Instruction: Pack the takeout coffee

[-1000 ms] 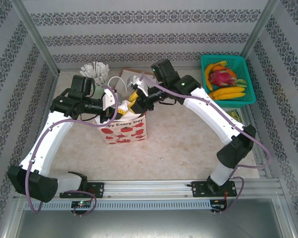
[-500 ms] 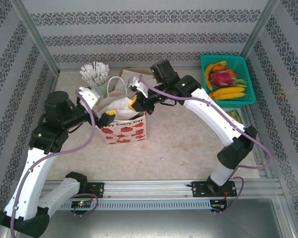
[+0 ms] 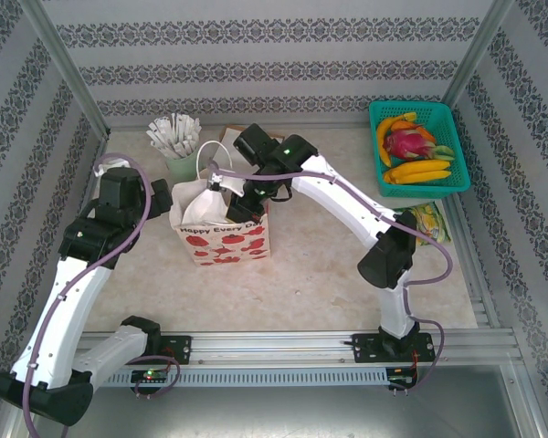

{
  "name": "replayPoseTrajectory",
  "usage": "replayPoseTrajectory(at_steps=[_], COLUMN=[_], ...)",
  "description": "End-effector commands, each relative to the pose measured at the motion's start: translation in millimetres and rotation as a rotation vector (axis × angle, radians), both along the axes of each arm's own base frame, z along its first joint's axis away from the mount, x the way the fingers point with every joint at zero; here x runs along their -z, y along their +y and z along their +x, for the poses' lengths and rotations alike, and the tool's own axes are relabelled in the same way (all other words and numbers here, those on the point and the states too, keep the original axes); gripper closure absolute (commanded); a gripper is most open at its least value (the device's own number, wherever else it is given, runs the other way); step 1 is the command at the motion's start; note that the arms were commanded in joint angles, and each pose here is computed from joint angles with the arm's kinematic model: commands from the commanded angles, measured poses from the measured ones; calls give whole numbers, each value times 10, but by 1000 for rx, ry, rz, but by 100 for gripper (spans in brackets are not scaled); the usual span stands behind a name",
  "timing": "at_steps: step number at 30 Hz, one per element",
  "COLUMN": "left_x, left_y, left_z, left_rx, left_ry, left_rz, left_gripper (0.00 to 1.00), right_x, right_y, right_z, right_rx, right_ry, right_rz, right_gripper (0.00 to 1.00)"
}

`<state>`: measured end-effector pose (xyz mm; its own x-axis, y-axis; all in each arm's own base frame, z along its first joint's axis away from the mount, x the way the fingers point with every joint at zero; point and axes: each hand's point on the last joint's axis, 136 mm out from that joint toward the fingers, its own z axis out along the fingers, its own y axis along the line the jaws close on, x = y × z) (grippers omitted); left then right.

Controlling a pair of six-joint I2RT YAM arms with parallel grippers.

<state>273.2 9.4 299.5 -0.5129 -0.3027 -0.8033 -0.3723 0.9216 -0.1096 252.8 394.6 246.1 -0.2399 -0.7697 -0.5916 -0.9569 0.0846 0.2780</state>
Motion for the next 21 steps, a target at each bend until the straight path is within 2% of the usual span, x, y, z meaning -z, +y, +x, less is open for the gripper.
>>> replayPoseTrajectory(at_steps=[1, 3, 5, 6, 8, 9, 11, 13, 18, 21], left_x=[105, 185, 308, 377, 486, 528, 587, 653, 856, 959], left_y=[208, 276, 332, 356, 381, 392, 390, 343, 117, -60], left_z=[-144, -168, -185, -198, -207, -212, -220, -230, -322, -353], left_rx=[-149, -187, -219, -237, -257, -266, -272, -258, -193, -136], left_ry=[25, 52, 88, 104, 122, 129, 140, 162, 247, 281], left_rz=[-10, 6, 1, -11, -51, -68, -92, -117, -230, -316], left_gripper=[0, 0, 0, 0, 0, 0, 0, 0, 0, 0], right_x=[70, 31, -76, -136, -269, -335, -408, -377, -82, 77], right_y=[-125, -147, -142, -135, -106, -78, -29, 48, 202, 253], right_z=[10, -15, -39, -24, 25, 55, 103, 138, 244, 308], right_rx=[-7, -19, -30, -25, -3, 11, 25, 30, 42, 52], right_ry=[-10, -5, -25, -42, -76, -91, -105, -101, -94, -102], right_rz=[-96, -99, -74, -57, -6, 26, 71, 81, 14, -26], right_gripper=[100, 99, 92, 79, 63, 59, 58, 62, 77, 82])
